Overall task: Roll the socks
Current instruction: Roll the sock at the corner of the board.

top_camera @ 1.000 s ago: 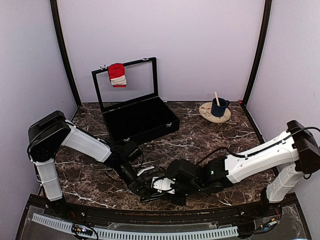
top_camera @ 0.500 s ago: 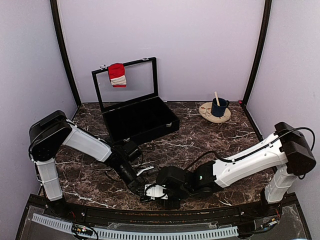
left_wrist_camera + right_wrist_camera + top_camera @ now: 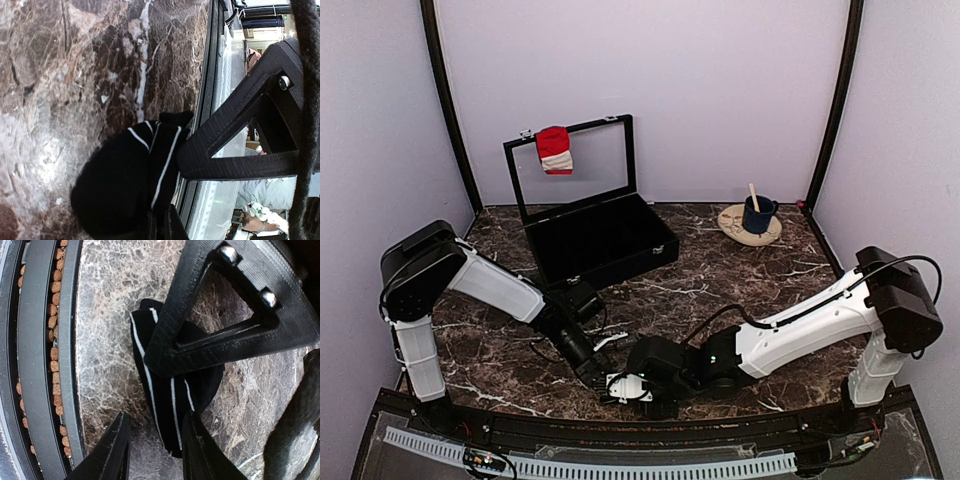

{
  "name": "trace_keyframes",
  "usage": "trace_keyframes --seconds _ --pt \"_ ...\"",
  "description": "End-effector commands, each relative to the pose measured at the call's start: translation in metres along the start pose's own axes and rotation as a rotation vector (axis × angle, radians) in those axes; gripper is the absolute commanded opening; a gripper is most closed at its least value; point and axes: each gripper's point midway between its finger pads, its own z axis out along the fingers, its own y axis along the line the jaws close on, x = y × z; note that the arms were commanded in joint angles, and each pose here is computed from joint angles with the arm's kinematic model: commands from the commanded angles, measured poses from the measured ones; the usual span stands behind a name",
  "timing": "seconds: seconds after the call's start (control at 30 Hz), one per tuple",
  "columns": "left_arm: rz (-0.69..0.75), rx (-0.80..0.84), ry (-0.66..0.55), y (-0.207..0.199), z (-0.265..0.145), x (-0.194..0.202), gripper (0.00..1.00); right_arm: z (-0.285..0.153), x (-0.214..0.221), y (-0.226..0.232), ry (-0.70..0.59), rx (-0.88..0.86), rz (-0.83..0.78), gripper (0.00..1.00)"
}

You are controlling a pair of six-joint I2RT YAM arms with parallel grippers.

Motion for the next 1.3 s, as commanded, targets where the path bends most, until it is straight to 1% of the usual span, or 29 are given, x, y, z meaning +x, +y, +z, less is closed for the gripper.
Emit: trace_keyframes --seconds 0.0,0.3,0.47,0.57,0.77,0.8,0.9,1.07,1.13,1.27 --pt "-0.114 -0.118 0.103 0.033 0.007 0.036 0.00 0.002 -0.015 -0.012 -0.037 0.028 -0.008 0.34" --pt "-0.114 -0.113 0.104 0.033 0.006 0.037 0.00 0.013 -0.004 -0.015 -0.009 -0.004 0.005 0.33" --pt "-0.111 -0.111 0.103 0.033 0.006 0.036 0.00 0.019 0.003 -0.017 0.007 -0.033 0.028 0.29" --pt "-0.110 -0.112 0.105 0.033 0.005 0.036 0.00 0.023 0.008 -0.016 0.023 -0.059 0.042 0.23" --pt "-0.115 -0.130 0.106 0.036 0.002 0.037 0.00 0.029 0.015 -0.015 0.066 -0.116 0.069 0.02" --pt "-0.114 -0.139 0.102 0.037 0.001 0.036 0.00 0.030 0.017 -0.013 0.076 -0.128 0.076 0.00" --pt "-0.113 -0.180 0.085 0.041 -0.003 0.033 0.00 0.029 0.020 -0.011 0.091 -0.148 0.095 0.00" --pt "-0.116 -0.232 0.026 0.041 -0.012 0.023 0.14 0.027 0.027 -0.009 0.113 -0.178 0.139 0.00" --pt "-0.119 -0.278 -0.003 0.045 -0.017 0.020 0.19 0.027 0.029 -0.008 0.122 -0.189 0.156 0.00" --pt "-0.123 -0.308 -0.067 0.042 -0.025 0.014 0.24 0.025 0.031 -0.007 0.125 -0.203 0.188 0.00"
